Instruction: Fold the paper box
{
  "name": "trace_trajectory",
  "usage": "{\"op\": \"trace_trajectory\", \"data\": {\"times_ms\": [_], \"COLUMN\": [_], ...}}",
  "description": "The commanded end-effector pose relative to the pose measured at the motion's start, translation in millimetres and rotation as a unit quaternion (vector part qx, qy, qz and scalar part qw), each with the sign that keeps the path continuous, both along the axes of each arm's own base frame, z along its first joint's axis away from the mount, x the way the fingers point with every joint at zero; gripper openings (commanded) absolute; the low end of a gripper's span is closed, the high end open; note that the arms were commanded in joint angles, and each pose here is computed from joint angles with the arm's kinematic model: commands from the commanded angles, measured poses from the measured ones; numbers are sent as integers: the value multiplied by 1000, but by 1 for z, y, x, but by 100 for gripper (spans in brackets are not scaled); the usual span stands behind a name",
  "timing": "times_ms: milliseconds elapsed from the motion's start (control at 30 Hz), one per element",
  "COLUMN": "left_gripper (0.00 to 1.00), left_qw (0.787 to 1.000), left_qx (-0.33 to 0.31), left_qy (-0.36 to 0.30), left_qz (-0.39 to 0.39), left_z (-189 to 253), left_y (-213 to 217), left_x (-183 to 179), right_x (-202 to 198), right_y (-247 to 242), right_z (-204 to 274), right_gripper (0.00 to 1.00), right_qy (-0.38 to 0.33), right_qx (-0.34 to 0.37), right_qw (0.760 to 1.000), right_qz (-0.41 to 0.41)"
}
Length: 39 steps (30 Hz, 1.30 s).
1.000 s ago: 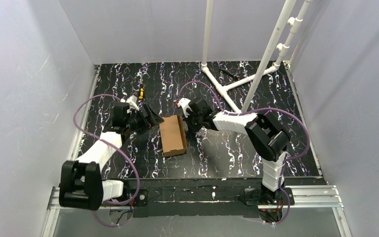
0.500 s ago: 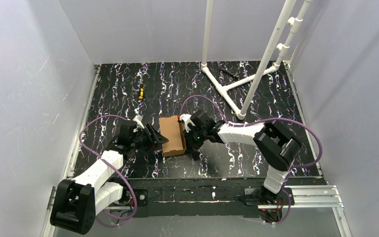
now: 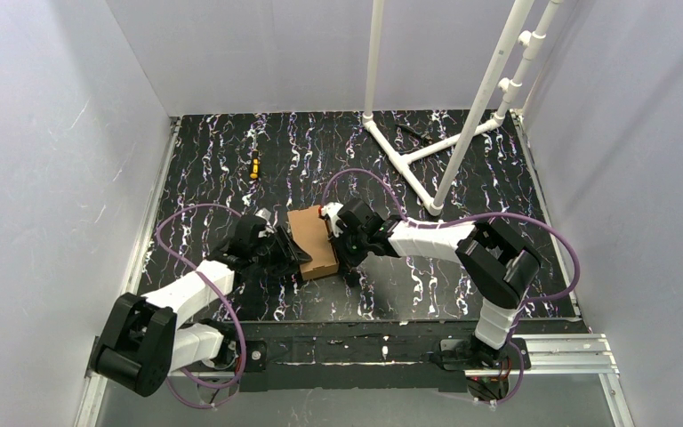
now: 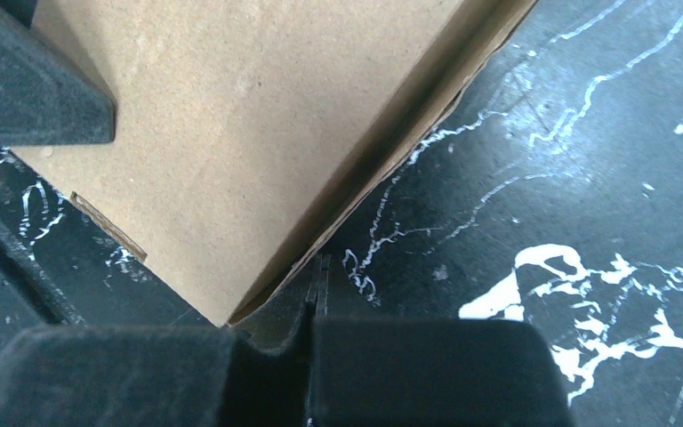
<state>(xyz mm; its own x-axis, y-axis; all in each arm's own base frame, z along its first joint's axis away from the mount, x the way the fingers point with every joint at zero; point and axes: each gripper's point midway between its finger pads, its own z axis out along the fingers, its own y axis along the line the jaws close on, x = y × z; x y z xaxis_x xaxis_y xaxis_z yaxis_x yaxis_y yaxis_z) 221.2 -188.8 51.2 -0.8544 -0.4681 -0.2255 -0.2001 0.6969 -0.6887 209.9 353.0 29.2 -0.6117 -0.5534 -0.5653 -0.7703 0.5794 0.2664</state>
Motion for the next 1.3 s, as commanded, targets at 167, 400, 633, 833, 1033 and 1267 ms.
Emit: {"op": "trace_trajectory", "data": {"times_ms": [167,400,633,833,1033,1267], "left_gripper": [43,55,83,98,97,60], "left_qw": [999,999,996,996,997,999], "left_qx": [-15,14,15,7,-8,-33], "left_qy": [-31,-41,-81,-86,-77,-16], "left_qz": [-14,2,16,19,6,-1], "left_z": [17,15,29,34,32,-1], "left_y": [-26,-1,21,36,29,14], "left_x": [11,11,30,64,101,123], "right_x": [10,63,112,163,193,165], "right_y": [20,-29,-41,-13,26,70], "right_z": [18,21,31,37,42,31], "right_gripper": [1,2,3,4,3,1], "right_qy": [-64,-112,-168,-173,-155,-147], "right_qx": [7,-19,-32,10,44,21], "right_qw": [998,993,984,984,985,989], "right_qz": [17,-36,-52,-47,-57,-21]}}
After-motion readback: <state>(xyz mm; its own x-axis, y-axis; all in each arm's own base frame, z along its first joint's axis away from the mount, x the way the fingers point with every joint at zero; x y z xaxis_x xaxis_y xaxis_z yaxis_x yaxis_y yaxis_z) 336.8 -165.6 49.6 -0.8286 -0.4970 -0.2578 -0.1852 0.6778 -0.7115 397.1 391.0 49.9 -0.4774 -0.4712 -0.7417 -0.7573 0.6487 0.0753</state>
